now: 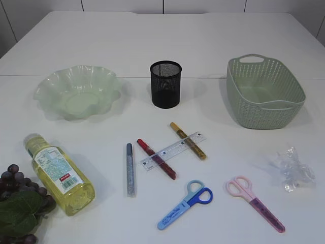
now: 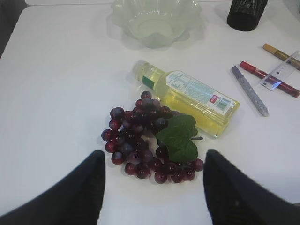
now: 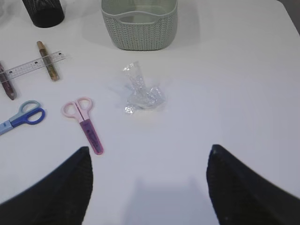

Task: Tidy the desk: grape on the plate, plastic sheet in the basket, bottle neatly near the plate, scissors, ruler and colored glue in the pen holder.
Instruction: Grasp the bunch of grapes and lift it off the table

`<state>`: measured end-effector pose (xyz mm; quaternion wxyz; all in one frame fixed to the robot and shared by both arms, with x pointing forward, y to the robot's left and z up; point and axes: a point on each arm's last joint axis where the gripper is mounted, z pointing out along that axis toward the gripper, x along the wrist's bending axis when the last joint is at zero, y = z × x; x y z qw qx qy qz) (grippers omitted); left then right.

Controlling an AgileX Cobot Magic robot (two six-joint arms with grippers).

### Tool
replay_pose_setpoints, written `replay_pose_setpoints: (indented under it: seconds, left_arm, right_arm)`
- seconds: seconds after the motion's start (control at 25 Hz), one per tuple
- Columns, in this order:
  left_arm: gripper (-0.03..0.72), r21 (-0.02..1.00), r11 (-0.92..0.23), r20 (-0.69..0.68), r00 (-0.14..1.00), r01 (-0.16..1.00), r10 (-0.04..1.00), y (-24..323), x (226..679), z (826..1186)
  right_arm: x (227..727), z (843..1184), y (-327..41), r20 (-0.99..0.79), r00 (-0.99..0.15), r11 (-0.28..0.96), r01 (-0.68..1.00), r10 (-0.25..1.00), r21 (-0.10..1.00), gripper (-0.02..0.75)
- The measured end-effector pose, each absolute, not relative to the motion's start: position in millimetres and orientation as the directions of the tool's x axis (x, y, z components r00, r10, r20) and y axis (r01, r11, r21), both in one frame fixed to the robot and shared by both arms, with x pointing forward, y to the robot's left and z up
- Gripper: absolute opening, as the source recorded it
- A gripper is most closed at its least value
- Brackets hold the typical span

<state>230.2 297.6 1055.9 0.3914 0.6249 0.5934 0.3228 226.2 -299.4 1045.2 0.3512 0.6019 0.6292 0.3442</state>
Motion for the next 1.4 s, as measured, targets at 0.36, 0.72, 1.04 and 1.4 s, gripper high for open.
replay_pose_setpoints:
  seconds: [0.36,0.72,1.04,1.4]
  left_arm:
    - [0.468,0.872,0.011,-0.061,0.087,0.489,0.994,297.6,230.2,1055.9]
    - [0.457,0.872,0.011,-0.061,0.087,0.489,0.994,297.6,230.2,1055.9]
    - [0.444,0.872,0.011,-0.061,0.087,0.489,0.994,297.6,230.2,1055.9]
    - [0.438,0.872,0.011,-0.061,0.087,0.489,0.994,297.6,230.2,1055.9]
  right_arm:
    - [226.2,1045.2,-299.4,-0.028,-0.029,0.038,0.516,0.999,0.856,0.584]
    - [226.2,1045.2,-299.4,-0.028,-0.029,0.038,0.516,0.999,0.856,0.584]
    - [226.2,1045.2,-299.4,-0.028,-0.029,0.038,0.516,0.999,0.856,0.584]
    - [226.2,1045.2,-299.4,-0.028,-0.029,0.038,0.516,0.999,0.856,0.584]
